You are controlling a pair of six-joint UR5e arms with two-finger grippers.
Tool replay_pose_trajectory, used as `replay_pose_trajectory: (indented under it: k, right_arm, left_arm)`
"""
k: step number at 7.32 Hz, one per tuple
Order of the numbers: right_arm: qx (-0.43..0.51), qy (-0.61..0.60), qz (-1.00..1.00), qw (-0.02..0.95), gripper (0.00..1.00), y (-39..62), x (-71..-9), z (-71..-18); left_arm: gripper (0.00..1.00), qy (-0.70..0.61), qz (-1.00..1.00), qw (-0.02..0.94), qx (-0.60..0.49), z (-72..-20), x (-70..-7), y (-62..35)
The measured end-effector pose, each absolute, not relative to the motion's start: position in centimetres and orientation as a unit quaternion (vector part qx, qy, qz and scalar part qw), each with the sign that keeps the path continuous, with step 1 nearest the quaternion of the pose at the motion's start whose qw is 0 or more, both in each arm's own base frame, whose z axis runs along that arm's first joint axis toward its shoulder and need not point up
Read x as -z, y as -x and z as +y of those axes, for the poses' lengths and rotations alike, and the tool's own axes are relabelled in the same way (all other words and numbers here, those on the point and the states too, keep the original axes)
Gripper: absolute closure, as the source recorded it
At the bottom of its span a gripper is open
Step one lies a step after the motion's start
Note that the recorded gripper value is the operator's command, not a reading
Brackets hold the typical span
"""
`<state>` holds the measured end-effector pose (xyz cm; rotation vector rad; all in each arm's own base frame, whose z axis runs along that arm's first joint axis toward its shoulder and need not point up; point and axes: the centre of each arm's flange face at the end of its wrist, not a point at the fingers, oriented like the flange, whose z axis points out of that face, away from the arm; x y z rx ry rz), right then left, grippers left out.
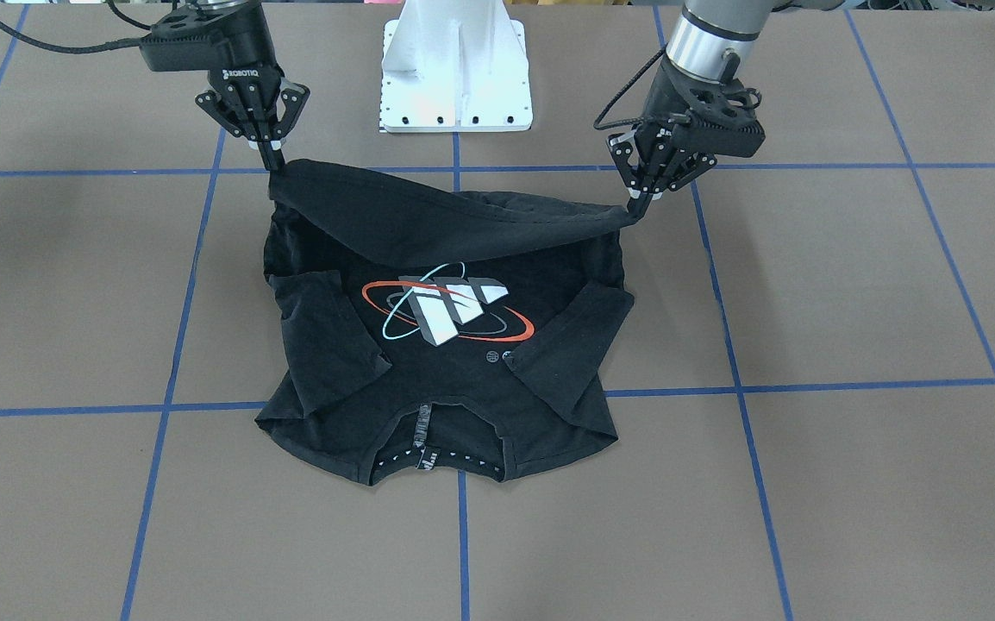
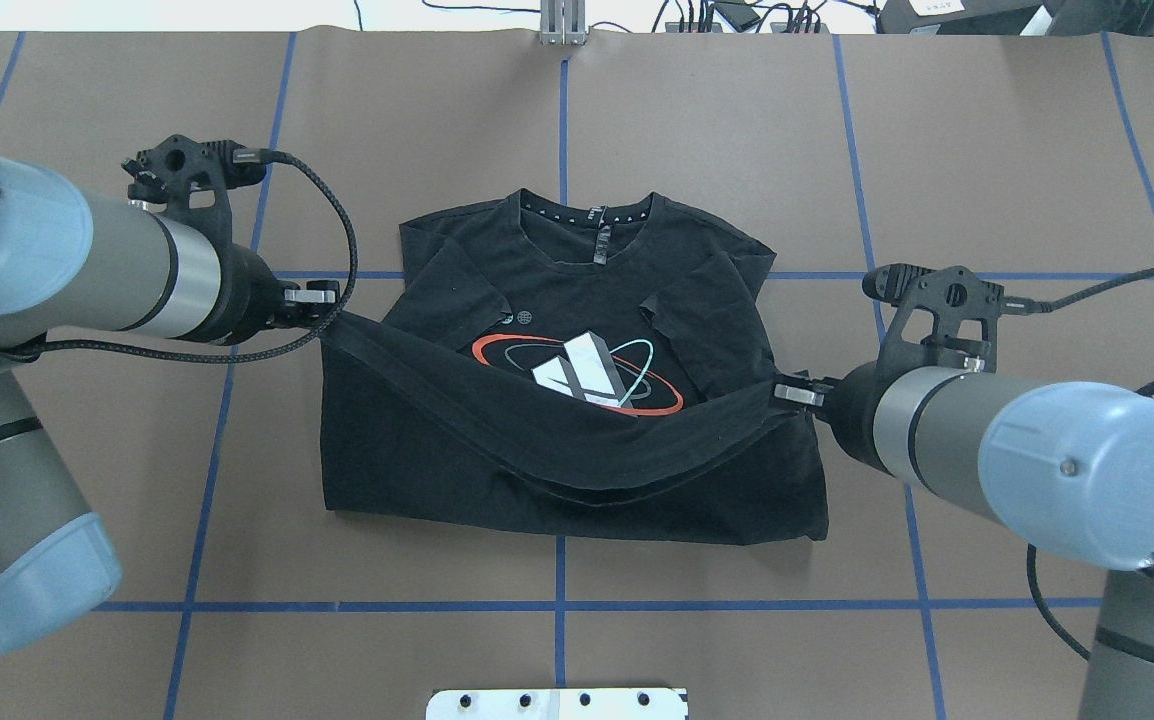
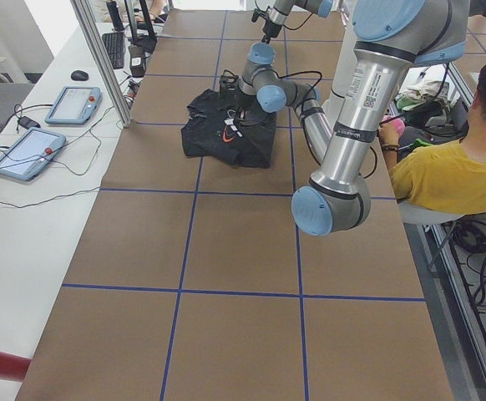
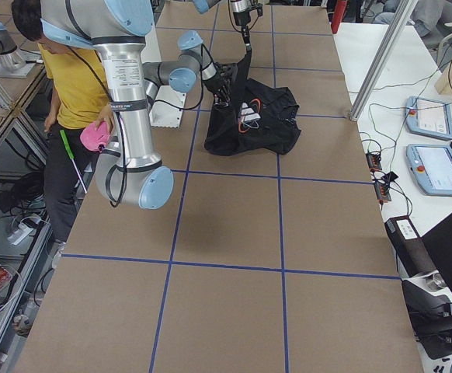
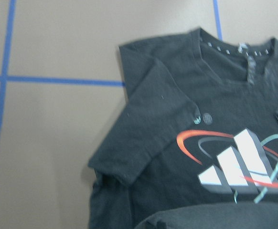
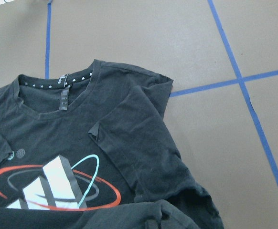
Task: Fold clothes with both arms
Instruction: 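Lay the hem near the collar with both grippers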
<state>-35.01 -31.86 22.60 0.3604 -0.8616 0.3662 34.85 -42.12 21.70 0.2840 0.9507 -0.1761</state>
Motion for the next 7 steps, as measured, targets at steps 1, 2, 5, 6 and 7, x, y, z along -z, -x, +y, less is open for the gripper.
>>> replay_pose_trajectory:
  k: [1, 2, 5, 6, 7]
  right_arm:
    - [-0.189, -0.182, -0.407, 0.875, 1.00, 34.8, -22.5, -33.8]
    - [-0.204, -0.188, -0.400, 0.874, 1.00, 35.1, -22.3, -36.2]
    - [-0.232, -0.187, -0.364, 0.883, 1.00, 37.1, -22.3, -45.5]
    - [-0.238, -0.184, -0.352, 0.886, 1.00, 38.3, -22.2, -48.3]
    - [-0.242, -0.180, -0.341, 0.890, 1.00, 39.6, -22.0, -50.6]
  left_arm:
    - [1.00, -0.145, 0.446, 0.878, 0.100, -44.5, -21.8, -35.5]
    - [1.00, -0.156, 0.438, 0.878, 0.112, -47.0, -22.2, -36.7]
    - [1.00, -0.182, 0.423, 0.876, 0.144, -54.1, -24.0, -39.0]
    - [1.00, -0.184, 0.420, 0.876, 0.149, -55.5, -24.8, -39.4]
    - [1.00, -0.184, 0.418, 0.876, 0.152, -56.5, -25.5, -40.0]
